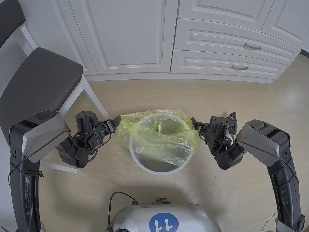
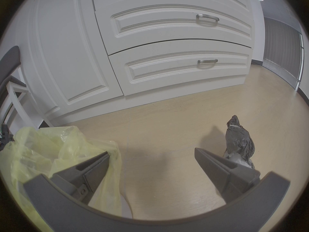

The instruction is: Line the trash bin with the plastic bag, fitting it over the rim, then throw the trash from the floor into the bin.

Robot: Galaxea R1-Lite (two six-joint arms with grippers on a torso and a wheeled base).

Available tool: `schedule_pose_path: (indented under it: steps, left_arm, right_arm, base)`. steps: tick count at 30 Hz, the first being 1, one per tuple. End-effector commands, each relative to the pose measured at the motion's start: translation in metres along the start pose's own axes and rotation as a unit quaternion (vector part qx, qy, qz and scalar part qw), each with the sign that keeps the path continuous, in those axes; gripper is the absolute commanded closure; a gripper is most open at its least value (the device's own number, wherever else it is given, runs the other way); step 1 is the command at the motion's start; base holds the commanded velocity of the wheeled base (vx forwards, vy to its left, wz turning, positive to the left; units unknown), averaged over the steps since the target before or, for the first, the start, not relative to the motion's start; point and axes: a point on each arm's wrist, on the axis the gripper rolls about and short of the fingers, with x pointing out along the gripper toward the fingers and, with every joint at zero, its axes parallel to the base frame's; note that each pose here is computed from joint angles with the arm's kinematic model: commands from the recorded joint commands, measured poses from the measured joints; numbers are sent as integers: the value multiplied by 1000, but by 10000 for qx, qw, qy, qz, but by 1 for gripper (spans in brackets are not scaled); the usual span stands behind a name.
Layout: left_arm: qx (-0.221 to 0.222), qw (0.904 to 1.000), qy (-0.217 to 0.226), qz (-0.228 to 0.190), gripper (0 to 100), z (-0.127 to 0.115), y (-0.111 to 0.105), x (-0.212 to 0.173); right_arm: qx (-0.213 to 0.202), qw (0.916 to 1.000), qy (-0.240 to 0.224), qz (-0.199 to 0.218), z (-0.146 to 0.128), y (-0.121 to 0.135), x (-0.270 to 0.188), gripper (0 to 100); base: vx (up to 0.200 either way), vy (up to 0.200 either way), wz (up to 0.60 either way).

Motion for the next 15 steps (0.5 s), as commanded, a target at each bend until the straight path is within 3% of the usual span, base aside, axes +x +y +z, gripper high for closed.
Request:
schedule_pose_path:
  steps: [1, 8, 15]
  left_arm:
    - [20, 10000, 23, -31, 0, 10, -6, -11]
    - [58, 9998, 182, -116, 0, 28, -16, -31]
    - [84, 9992, 330, -217, 0, 39, -23, -46]
  right_arm:
    - [37, 9999, -96, 6, 18, -1, -6, 0]
    - [-89, 9998, -173, 28, 63, -1, -33, 0]
    - [-270, 9996, -18, 105, 85, 3, -57, 0]
  base:
    - [0, 0, 0]
    - [0, 0, 0]
    - [0, 0, 0]
